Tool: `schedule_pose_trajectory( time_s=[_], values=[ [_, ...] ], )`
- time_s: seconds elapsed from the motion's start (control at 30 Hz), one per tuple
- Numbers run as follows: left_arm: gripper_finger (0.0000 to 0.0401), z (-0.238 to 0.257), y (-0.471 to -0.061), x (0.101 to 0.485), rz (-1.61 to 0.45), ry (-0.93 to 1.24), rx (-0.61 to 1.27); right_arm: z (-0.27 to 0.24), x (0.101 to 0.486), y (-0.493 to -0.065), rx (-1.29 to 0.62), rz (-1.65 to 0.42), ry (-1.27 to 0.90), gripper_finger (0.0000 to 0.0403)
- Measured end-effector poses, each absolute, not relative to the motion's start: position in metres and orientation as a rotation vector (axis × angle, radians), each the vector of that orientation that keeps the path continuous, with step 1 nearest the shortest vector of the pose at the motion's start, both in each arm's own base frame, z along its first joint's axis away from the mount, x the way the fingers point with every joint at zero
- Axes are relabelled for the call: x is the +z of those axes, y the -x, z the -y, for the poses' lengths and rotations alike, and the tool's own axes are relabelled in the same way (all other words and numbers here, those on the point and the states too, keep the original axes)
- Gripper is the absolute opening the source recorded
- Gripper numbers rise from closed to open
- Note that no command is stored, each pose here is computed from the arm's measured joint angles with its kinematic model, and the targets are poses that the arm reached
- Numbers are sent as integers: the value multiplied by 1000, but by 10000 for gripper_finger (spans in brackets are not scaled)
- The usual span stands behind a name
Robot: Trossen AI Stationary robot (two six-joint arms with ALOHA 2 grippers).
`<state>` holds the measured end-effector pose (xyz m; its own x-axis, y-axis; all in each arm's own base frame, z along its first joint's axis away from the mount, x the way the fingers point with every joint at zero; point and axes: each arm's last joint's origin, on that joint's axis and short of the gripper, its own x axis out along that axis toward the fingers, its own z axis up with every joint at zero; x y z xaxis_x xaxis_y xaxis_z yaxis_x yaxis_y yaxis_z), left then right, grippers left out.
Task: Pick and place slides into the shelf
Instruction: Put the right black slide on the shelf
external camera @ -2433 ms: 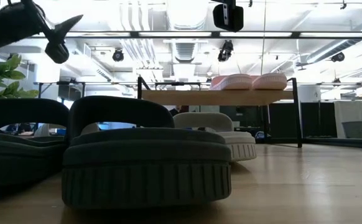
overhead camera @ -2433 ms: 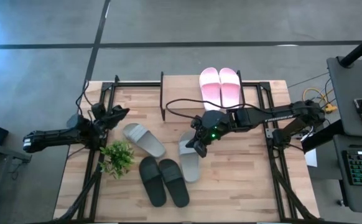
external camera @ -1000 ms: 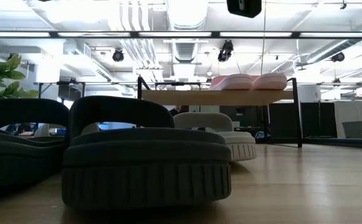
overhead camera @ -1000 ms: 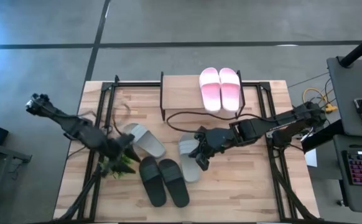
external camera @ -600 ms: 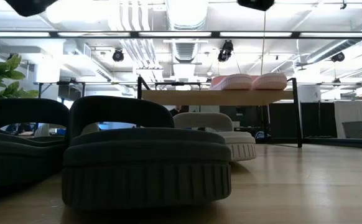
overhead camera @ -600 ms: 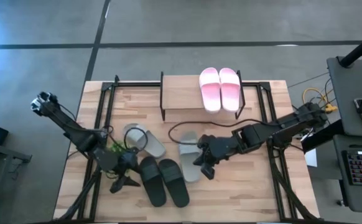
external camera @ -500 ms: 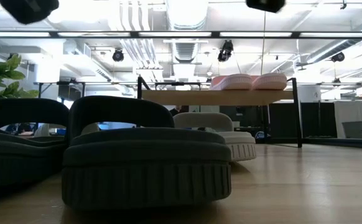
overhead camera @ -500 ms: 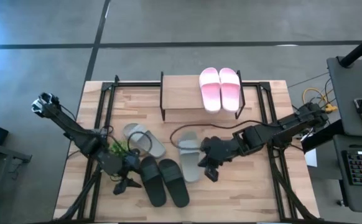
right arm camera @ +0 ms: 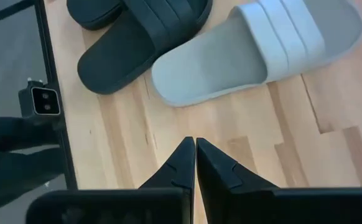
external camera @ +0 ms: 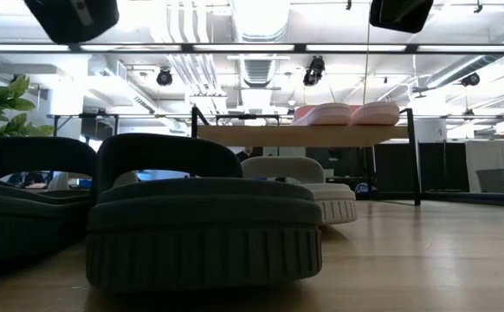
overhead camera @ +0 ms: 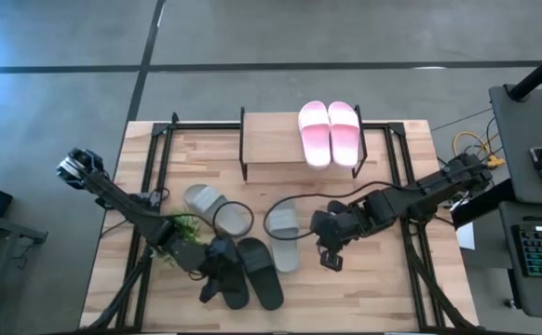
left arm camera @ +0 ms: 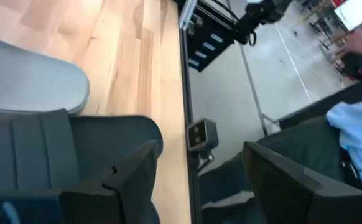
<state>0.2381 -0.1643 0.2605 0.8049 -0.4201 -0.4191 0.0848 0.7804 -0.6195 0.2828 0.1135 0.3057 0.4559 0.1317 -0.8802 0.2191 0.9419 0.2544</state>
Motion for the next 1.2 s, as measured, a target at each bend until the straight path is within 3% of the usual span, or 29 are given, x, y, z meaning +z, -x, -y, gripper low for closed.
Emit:
schedule_pose_trajectory(
  time_s=[0.5,0.87,1.2],
  values=[
    [223,172,-258,251,-449,653,-248,-113,305,-282,-40,-1111,-330,8],
    [223,143,-213,272,-595,618,-69,-113,305,-282,-42,-1116,-327,9],
    [223,163,-197,243,-814,512,-37,-112,304,-282,-73,-1103,-316,9]
  ],
)
